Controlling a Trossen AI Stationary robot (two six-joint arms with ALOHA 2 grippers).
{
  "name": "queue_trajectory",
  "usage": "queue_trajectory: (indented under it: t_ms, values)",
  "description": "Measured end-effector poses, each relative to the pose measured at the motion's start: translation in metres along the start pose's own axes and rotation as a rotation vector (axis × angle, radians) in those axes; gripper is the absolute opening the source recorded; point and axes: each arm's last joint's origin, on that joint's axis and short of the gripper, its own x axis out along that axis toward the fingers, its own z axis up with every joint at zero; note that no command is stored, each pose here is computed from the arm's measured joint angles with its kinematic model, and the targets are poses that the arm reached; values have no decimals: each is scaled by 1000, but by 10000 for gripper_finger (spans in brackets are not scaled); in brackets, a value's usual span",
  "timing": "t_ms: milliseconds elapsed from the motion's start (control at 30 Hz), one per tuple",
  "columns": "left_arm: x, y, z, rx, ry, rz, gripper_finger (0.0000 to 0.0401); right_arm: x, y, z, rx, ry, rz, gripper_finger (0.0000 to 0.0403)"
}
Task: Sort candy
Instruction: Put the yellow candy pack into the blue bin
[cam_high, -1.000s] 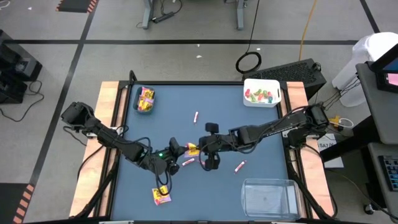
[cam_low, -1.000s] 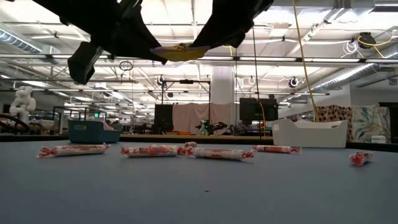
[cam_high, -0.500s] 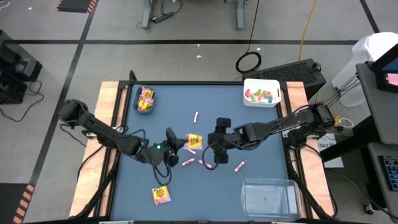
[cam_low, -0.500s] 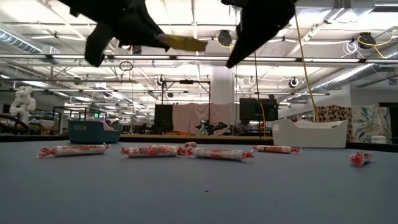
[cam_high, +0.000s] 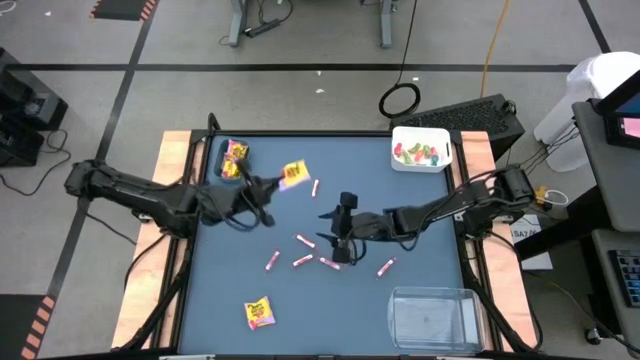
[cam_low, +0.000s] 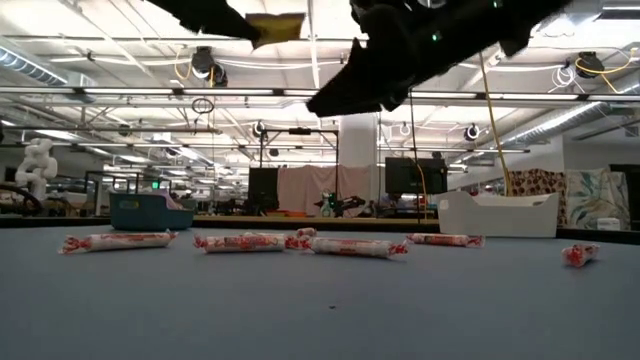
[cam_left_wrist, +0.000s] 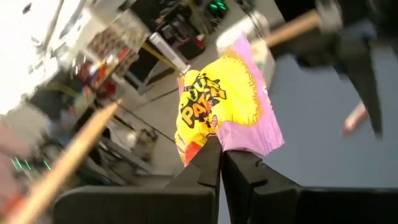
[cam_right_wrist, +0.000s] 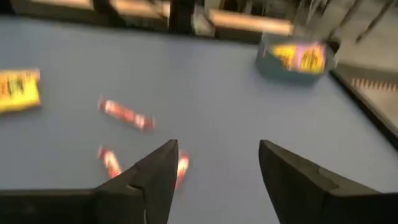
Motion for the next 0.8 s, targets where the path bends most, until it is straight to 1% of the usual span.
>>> queue_trajectory:
  t_ms: [133,200,267,300,400,500,533,700,800]
  values:
    - [-5,18,-1,-298,-16,38,13,2,-4,-1,30,-163,-16,210]
    - [-8,24,-3,-458,-13,46,13,3,-8,3,45,-202,-28,210]
    - [-9,26,-5,-577,-4,47,13,3,-11,5,50,-216,-37,210]
    - [-10,26,-6,-616,8,45,13,3,-12,5,48,-221,-39,210]
    - [-11,25,-9,-689,32,19,10,3,-12,7,44,-240,-38,210]
    - [-11,25,-13,-694,60,9,5,2,-10,7,42,-234,-30,210]
    - [-11,26,-13,-713,53,-5,5,2,-9,6,40,-232,-26,210]
    - [-17,37,-5,-827,-56,-136,5,-1,-1,6,37,-227,1,210]
    - [-21,42,-1,-869,-104,-165,5,-2,3,6,51,-229,14,210]
